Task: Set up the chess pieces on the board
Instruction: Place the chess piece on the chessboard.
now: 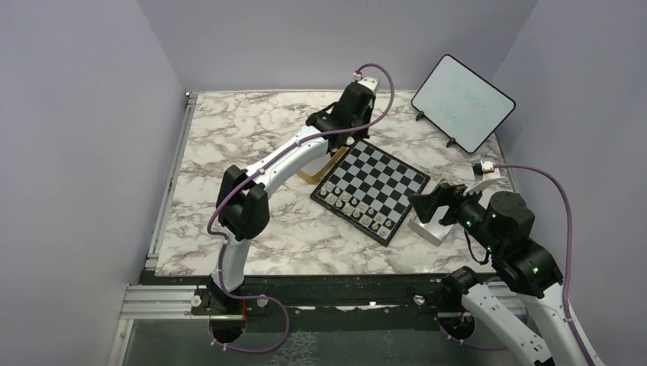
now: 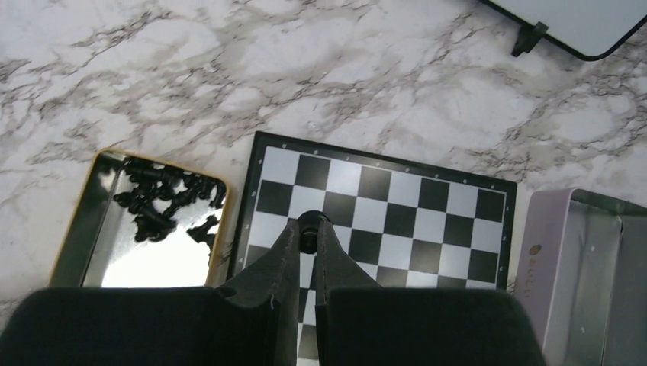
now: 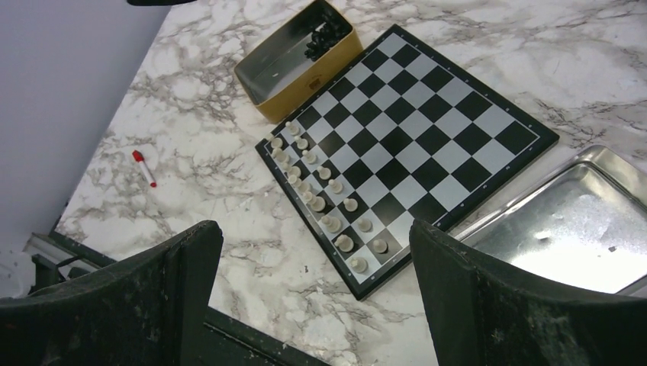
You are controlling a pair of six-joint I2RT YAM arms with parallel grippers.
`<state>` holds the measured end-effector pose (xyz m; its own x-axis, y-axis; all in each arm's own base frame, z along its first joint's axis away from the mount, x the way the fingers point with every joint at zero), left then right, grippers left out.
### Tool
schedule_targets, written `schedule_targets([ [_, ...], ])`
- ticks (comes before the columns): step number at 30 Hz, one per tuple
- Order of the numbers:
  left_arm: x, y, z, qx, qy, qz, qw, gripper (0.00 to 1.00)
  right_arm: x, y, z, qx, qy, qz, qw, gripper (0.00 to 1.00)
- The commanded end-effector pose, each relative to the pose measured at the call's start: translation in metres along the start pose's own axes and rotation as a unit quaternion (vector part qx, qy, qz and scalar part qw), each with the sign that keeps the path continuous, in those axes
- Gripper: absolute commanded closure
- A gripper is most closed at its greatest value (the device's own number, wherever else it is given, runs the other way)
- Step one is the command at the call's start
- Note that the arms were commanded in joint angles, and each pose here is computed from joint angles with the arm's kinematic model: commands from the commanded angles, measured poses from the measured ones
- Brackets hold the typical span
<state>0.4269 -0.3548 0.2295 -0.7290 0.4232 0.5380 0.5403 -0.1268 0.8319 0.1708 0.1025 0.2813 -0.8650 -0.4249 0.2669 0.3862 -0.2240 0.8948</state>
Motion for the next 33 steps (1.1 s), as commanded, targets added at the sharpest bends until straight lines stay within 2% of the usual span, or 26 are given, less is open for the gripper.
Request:
schedule_targets([
  [1, -0.019, 0.004, -0.031, 0.01, -0.011, -0.014, 1.0, 0.92, 0.014, -0.005, 0.014, -0.017, 0.043, 0.014, 0.999, 0.02],
  [5, -0.031, -0.001, -0.054, 0.014, -0.026, -0.014, 0.999, 0.92, 0.024, -0.004, 0.021, -0.024, 0.064, 0.006, 0.998, 0.02],
  [10, -0.044, -0.009, -0.062, 0.014, -0.027, -0.018, 0.999, 0.88, 0.035, 0.004, 0.021, -0.012, 0.064, -0.004, 0.998, 0.02],
  [20, -0.085, -0.039, -0.057, -0.001, -0.01, -0.006, 1.0, 0.89, 0.04, -0.009, 0.01, -0.009, 0.042, 0.008, 0.999, 0.02],
  [27, -0.106, -0.046, -0.051, -0.014, 0.008, -0.009, 1.0, 0.88, 0.043, -0.011, 0.006, -0.059, 0.023, -0.003, 0.998, 0.02],
  [33, -0.117, -0.044, -0.029, 0.024, 0.014, -0.003, 1.0, 0.88, 0.038, -0.011, -0.003, -0.051, -0.006, 0.001, 0.999, 0.02],
])
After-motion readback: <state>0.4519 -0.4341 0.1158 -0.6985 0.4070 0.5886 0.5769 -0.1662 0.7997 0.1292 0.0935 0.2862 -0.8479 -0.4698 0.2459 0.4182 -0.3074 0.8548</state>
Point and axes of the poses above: each gripper's point midway between its finger pads, its own x axis back along the fingers, its own z axis along the line the jaws close on, y = z × x, the point moved 2 cm from there along x, back along the fingers
